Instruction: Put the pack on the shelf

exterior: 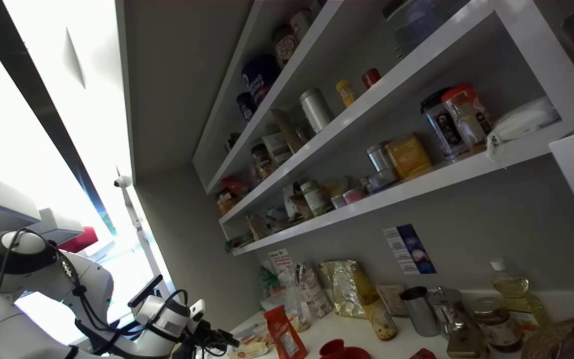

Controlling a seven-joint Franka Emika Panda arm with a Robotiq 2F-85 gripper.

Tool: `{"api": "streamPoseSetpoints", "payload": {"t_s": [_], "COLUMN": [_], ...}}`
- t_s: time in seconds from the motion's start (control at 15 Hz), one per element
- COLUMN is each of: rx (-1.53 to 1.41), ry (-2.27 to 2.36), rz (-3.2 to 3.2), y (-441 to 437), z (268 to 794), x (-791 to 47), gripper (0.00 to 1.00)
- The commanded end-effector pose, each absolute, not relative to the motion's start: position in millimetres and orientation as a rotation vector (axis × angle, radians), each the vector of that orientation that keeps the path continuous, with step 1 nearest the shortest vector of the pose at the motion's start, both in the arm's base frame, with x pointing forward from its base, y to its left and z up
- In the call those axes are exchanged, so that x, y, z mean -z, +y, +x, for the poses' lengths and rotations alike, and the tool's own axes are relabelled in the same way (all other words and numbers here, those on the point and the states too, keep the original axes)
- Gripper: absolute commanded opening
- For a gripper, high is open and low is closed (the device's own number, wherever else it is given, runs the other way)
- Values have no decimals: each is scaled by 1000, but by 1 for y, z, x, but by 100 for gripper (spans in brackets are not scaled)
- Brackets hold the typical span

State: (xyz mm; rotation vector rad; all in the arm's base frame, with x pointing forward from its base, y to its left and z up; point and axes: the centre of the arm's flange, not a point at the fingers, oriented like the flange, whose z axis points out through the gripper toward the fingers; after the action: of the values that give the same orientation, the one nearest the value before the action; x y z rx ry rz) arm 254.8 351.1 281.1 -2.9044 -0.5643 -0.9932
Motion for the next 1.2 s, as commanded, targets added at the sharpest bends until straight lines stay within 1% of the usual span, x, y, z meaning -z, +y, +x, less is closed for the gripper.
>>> {"api": "streamPoseSetpoints", "payload": {"t_s": [0.0,0.47,1.0,1.07,1.13], "rx": [1060,979,896,860,899], "ry": [-507,-429,-384,-392,-381], "rz": [-2918,-2952,-2982,-2980,-2981], "y": [370,379,386,387,380], "z": [270,269,272,271,262], "x": [-237,-215,-212,-212,-216], "gripper": [100,100,100,100,100]}}
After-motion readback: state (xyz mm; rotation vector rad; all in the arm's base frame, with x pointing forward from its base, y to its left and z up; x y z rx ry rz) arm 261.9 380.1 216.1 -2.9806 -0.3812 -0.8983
